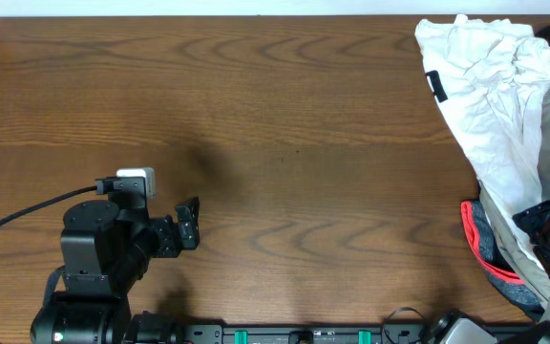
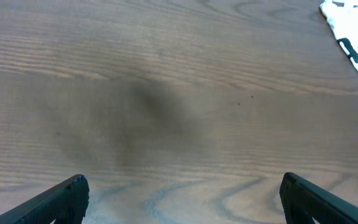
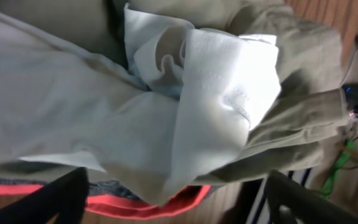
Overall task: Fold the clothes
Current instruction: 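Reach the right gripper into the clothes pile and grasp the white shirt, then pull the white shirt left onto the table with the right gripper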
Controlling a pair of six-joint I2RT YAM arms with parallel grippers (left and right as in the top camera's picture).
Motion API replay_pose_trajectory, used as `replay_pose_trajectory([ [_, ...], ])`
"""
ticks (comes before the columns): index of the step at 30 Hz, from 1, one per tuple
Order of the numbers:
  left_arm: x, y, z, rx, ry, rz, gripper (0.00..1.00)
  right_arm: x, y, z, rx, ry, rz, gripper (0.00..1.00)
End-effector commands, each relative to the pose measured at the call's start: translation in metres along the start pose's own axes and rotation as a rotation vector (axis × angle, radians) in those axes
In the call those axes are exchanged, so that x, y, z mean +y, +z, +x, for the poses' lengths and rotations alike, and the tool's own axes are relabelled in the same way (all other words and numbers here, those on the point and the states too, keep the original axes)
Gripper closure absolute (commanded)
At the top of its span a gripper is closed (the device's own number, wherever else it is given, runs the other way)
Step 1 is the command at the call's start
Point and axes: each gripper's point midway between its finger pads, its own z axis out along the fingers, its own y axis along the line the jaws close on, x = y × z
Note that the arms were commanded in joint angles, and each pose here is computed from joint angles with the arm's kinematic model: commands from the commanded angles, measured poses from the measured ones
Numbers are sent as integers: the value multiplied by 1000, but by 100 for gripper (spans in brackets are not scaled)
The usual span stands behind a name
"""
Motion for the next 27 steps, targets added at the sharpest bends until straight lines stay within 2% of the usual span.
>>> replay_pose_trajectory([
  [1, -3, -4, -9, -27, -7, 13, 2, -4, 9, 6, 28, 5, 6, 18],
  [3, -4, -4, -10, -32, -6, 14, 2, -6, 14, 8, 32, 12, 11, 23],
  [6, -4, -4, -11, -36, -5, 15, 2, -9, 20, 13, 42, 30, 19, 36],
  [8, -4, -4, -11, -35, -5, 14, 2, -9, 22, 14, 42, 33, 19, 52],
  [9, -4, -4, -11, -36, -5, 15, 2, -9, 22, 14, 41, 34, 18, 68],
  [10, -4, -4, -11, -36, -5, 15, 2, -8, 22, 13, 38, 35, 16, 89],
  [11, -4, -4, -11, -36, -5, 15, 2, -7, 22, 13, 39, 35, 9, 99],
  [16, -4, -4, -11, -36, -5, 15, 2, 26, 10, 14, 59, -67, -177, 99],
  [20, -4, -4, -11, -36, -5, 15, 2, 66, -28, 16, 20, -237, -407, 99],
  [23, -4, -4, -11, -36, -5, 15, 2, 111, -86, 33, -37, -477, -695, 99],
  [27, -4, -4, -13, -44, -4, 16, 2, 156, -195, 92, -93, -837, -1126, 99],
])
